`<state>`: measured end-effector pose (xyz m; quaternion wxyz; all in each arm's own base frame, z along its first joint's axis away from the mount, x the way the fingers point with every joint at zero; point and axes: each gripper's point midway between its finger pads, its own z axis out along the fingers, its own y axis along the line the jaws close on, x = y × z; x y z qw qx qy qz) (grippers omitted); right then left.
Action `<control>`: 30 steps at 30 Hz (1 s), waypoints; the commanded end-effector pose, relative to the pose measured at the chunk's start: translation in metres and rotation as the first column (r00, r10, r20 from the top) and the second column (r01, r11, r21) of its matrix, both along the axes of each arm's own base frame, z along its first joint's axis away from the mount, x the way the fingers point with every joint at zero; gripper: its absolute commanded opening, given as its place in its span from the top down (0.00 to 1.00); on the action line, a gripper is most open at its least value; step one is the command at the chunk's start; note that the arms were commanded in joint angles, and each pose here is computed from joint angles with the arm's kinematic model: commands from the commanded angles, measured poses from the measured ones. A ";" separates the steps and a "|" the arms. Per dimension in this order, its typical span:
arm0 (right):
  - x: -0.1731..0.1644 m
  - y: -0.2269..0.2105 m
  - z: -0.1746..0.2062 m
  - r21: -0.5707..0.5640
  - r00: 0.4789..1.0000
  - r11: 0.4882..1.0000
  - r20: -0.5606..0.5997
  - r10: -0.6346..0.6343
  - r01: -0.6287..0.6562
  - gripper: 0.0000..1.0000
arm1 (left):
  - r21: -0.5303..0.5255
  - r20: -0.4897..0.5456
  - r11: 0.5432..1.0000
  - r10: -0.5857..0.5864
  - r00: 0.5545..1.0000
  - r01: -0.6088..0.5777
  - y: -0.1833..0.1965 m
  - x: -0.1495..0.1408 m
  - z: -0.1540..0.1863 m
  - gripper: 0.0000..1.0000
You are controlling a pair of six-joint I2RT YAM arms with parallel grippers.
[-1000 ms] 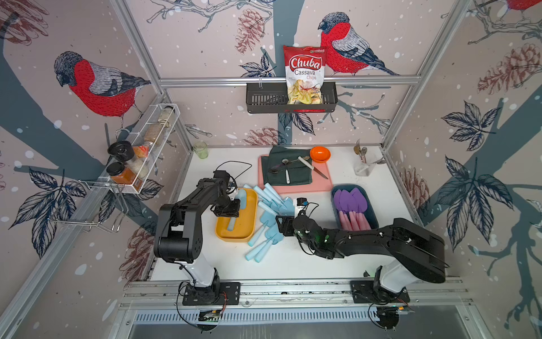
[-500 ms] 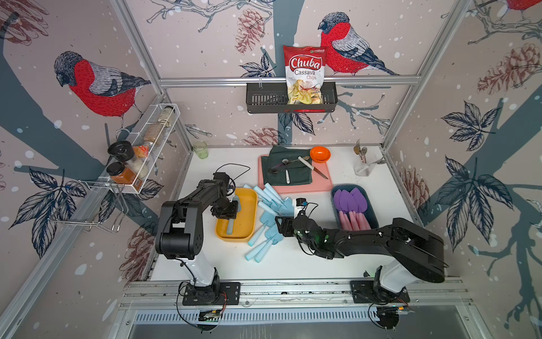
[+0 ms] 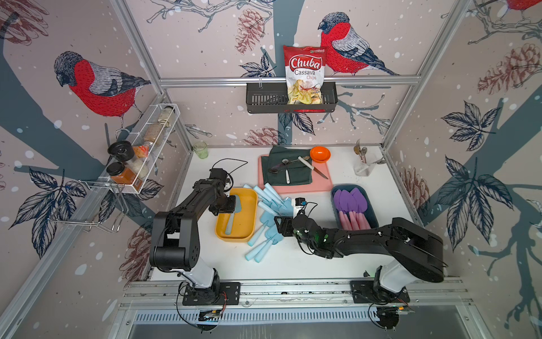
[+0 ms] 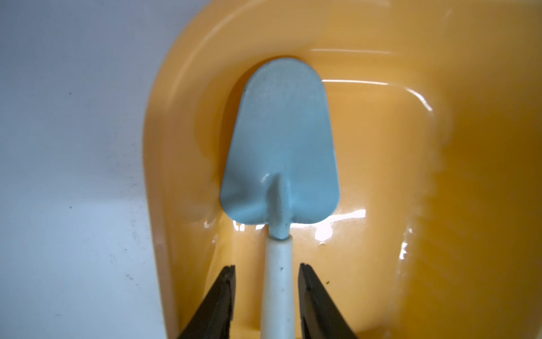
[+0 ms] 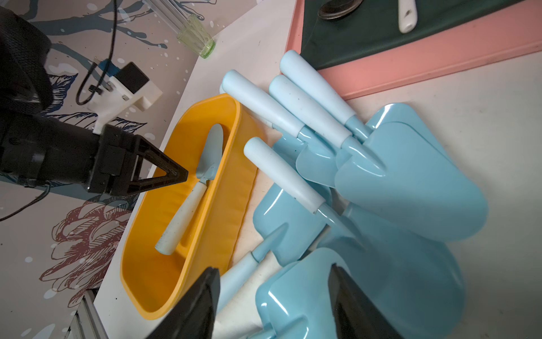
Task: Sort the small shovels by color and place them into the storage box
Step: Place the shovel in the storage box, then pick up the shovel from the center of the board.
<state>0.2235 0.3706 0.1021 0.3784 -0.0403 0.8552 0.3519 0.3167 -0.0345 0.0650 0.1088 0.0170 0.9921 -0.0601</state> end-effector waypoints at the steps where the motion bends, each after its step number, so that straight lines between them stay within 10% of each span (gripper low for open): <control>1: 0.004 -0.004 0.007 0.014 1.000 1.000 0.003 -0.005 0.004 0.37 | -0.115 0.059 0.993 -0.027 0.998 0.034 -0.020 0.006 0.021 0.60; 12: 0.013 -0.049 0.013 -0.022 0.999 0.998 -0.011 -0.053 0.053 0.40 | -0.128 0.240 0.924 -0.323 0.915 0.360 -0.113 -0.017 0.063 0.60; 22: 0.005 -0.084 0.013 0.005 0.992 0.993 -0.033 -0.118 0.118 0.40 | 0.011 0.116 0.772 -0.632 0.766 0.636 -0.176 -0.073 0.020 0.62; 30: 0.002 -0.089 0.007 0.005 0.991 0.992 -0.044 -0.127 0.128 0.40 | 0.188 0.059 0.789 -0.604 0.795 0.585 -0.154 -0.054 -0.003 0.63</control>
